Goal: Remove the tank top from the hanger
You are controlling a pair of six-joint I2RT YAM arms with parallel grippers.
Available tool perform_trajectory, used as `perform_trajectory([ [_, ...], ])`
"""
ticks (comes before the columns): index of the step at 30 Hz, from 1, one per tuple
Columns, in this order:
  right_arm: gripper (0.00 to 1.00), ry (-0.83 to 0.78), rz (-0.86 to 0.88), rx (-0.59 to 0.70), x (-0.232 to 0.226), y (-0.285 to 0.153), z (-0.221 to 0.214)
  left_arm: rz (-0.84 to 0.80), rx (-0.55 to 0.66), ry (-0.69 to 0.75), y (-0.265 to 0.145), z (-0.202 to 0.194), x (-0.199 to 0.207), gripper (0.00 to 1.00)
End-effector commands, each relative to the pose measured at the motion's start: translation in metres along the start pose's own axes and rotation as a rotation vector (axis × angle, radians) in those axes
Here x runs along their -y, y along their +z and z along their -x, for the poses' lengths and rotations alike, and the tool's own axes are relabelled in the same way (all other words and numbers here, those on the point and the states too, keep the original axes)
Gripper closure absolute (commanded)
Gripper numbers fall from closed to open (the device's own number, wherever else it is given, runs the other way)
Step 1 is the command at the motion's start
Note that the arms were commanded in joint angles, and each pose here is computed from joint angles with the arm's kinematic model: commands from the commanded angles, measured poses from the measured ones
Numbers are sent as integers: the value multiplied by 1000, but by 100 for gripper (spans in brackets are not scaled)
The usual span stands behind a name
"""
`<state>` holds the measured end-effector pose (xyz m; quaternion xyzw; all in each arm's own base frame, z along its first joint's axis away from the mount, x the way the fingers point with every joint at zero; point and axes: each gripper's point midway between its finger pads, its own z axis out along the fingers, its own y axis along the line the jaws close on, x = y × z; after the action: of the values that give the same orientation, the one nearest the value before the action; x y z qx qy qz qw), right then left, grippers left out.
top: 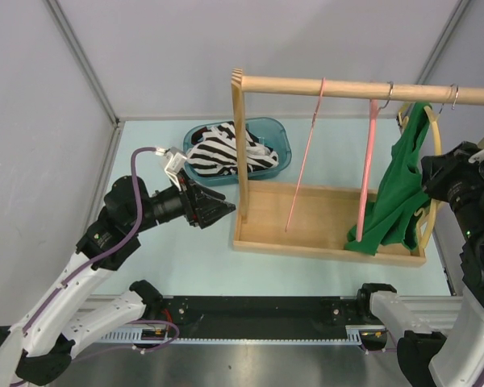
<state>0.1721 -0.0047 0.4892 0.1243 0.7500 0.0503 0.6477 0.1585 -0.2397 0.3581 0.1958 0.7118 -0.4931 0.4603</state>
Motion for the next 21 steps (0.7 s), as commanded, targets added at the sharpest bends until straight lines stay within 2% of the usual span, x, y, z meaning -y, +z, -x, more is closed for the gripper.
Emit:
perform_trajectory([
  [1,100,6,67,165,-11,-27,31,4,10,38,0,2,-1,38],
  [10,100,8,77,246,-11,-37,40,3,-5,30,2,-3,-3,38],
  [21,100,14,105,326,-20,-10,66,-8,-16,19,0,-8,-2,38],
])
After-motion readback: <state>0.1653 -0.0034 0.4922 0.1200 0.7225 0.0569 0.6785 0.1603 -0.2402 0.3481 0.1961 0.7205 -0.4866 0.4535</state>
